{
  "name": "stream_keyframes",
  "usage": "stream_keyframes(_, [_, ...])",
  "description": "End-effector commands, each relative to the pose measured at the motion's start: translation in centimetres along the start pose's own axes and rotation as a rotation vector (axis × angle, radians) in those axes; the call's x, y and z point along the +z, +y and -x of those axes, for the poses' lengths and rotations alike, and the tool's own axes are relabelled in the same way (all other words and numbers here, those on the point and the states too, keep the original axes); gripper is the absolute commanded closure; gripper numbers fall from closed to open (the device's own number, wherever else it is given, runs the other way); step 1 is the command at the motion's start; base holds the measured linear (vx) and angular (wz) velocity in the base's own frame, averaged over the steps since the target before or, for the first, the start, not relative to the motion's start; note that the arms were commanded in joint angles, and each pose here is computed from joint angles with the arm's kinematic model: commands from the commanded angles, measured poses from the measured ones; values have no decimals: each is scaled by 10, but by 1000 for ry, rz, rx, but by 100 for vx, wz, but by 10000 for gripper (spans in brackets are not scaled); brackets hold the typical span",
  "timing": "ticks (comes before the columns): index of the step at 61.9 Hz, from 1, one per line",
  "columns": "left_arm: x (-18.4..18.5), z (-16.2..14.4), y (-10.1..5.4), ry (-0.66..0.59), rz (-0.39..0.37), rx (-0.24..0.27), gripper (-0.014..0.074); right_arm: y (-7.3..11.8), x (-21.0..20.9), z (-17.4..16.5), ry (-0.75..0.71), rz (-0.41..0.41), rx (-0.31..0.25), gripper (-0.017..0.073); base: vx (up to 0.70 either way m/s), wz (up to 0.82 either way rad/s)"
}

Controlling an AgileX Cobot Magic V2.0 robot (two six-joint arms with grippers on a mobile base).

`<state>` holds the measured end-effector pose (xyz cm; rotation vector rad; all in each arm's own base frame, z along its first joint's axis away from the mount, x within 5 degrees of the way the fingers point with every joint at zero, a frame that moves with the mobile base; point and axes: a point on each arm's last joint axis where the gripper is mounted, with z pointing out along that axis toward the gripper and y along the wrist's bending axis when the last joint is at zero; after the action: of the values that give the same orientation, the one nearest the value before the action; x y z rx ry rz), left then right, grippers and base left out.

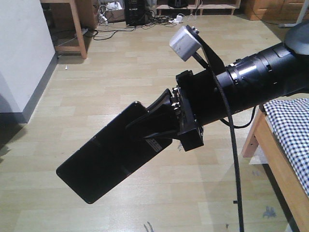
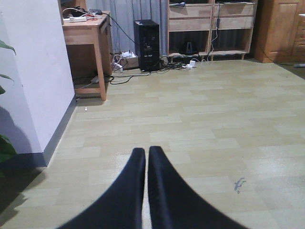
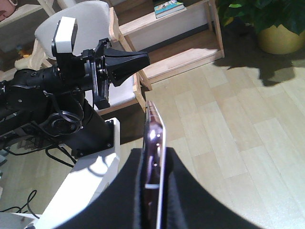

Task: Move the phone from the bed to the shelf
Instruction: 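Carry the phone in the right gripper while driving away from the bed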

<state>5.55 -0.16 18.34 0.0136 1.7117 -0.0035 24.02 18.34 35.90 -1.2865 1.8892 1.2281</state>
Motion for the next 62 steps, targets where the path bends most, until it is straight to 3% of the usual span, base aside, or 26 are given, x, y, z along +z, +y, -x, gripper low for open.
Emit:
stream_keyframes(1, [-1,7,1,-81,7,-9,593,23,-12,14,-71,83,-42,564,10,12])
stream_keyframes(62, [-1,7,1,-81,7,-9,593,23,-12,14,-71,83,-42,564,19,6])
